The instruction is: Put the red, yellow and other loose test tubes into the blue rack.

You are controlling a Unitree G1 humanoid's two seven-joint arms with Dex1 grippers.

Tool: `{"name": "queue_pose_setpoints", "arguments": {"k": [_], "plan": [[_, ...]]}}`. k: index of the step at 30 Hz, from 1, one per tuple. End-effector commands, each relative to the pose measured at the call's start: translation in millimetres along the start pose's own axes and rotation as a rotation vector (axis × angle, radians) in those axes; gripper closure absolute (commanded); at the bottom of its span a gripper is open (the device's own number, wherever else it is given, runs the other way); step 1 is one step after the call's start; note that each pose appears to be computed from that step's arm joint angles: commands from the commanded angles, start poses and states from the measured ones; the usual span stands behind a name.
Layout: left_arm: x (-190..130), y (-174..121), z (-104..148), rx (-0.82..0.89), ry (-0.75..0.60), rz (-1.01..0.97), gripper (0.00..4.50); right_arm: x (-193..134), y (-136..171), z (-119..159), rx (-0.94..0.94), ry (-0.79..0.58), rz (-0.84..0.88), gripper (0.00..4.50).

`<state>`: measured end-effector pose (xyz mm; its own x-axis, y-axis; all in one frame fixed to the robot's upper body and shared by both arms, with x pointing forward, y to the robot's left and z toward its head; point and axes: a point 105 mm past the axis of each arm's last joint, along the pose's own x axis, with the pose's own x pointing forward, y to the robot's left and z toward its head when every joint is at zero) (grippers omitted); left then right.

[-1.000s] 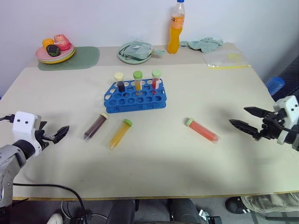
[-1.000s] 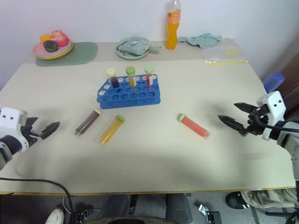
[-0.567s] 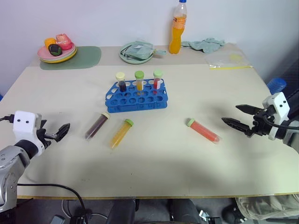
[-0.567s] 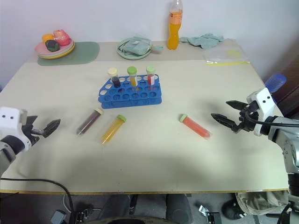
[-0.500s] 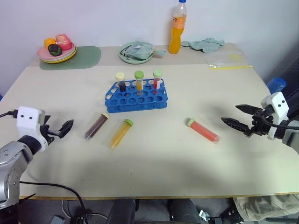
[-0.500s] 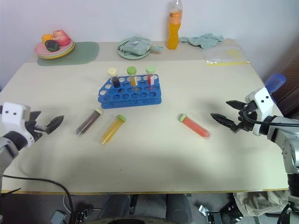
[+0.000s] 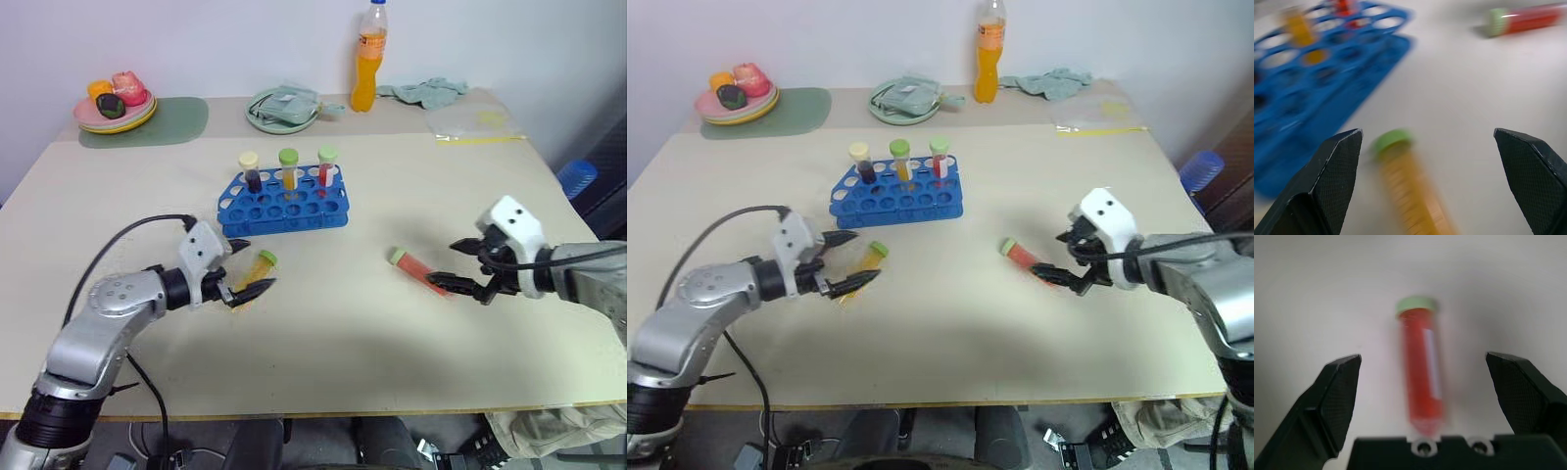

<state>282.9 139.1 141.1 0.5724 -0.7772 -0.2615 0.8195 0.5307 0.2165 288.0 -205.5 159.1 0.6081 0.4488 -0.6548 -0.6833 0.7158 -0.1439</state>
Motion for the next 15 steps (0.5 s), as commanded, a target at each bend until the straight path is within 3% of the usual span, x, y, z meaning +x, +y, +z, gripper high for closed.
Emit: {"name": "queue_pose_setpoints", "arguments": {"k": [1,8,14,15], "plan": [[12.4,-23.2,9.9,0.078,-0.054,-0.133,0.06,11.3,7.7,0.2,0.004,0.091,0.001,0.00],[23.3,-60.5,3.9,0.140,-0.060,-0.277,0.06,29.4,7.4,6.5,0.007,0.218,0.005,0.00],[23.2,-76.9,4.9,0.138,-0.080,-0.306,0.06,40.6,-11.1,11.7,-0.044,0.259,-0.029,0.00],[24.1,-77.8,5.9,0.134,-0.088,-0.301,0.02,42.7,-12.1,12.5,-0.045,0.262,-0.025,0.25]]}}
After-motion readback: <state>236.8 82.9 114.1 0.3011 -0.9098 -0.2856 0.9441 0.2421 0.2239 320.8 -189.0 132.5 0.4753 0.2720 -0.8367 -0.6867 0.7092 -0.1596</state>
